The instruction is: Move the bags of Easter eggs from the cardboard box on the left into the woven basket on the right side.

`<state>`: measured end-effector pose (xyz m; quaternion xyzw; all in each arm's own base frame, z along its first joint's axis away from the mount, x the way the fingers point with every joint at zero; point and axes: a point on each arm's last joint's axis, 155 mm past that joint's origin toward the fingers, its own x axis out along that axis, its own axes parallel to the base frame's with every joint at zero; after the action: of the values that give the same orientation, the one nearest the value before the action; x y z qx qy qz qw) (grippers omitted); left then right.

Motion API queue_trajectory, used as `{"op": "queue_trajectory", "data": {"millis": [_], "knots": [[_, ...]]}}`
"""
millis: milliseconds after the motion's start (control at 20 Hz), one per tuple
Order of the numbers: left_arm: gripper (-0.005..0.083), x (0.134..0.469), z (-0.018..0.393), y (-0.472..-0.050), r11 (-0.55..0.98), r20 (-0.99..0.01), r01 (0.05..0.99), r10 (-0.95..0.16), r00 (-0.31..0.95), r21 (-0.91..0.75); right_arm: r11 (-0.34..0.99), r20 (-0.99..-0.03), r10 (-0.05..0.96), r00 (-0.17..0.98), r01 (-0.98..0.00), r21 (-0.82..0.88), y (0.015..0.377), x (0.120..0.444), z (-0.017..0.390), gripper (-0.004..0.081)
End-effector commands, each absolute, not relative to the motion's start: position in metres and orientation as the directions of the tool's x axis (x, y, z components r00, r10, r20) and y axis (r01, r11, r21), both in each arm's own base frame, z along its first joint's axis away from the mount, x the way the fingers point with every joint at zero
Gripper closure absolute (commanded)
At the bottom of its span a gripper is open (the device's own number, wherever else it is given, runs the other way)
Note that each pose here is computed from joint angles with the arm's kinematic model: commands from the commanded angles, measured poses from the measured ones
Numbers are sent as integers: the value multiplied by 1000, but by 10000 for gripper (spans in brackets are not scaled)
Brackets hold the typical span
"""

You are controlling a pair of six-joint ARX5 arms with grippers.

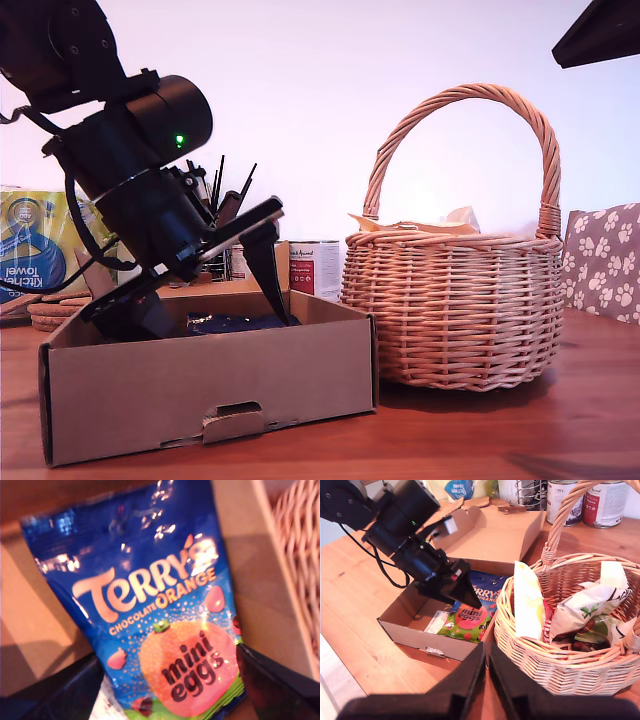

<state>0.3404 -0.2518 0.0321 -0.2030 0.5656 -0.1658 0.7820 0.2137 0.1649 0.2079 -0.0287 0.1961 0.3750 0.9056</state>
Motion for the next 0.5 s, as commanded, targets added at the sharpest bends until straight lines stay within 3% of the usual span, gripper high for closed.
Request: {"op": "queue_trajectory", "data": {"millis": [0,150,450], "knots": [[27,339,20,-251,874,-833,15,-468,296,-485,708,-354,680,643,-701,87,167,213,217,783],[29,339,13,-252,874,-837,4,-467,285,-486,709,-352,680,643,-700,89,167,213,218,783],[29,340,35,-288,768,-733,78,-633,249,-636,709,-353,679,643,-699,90,167,213,218,783]]}}
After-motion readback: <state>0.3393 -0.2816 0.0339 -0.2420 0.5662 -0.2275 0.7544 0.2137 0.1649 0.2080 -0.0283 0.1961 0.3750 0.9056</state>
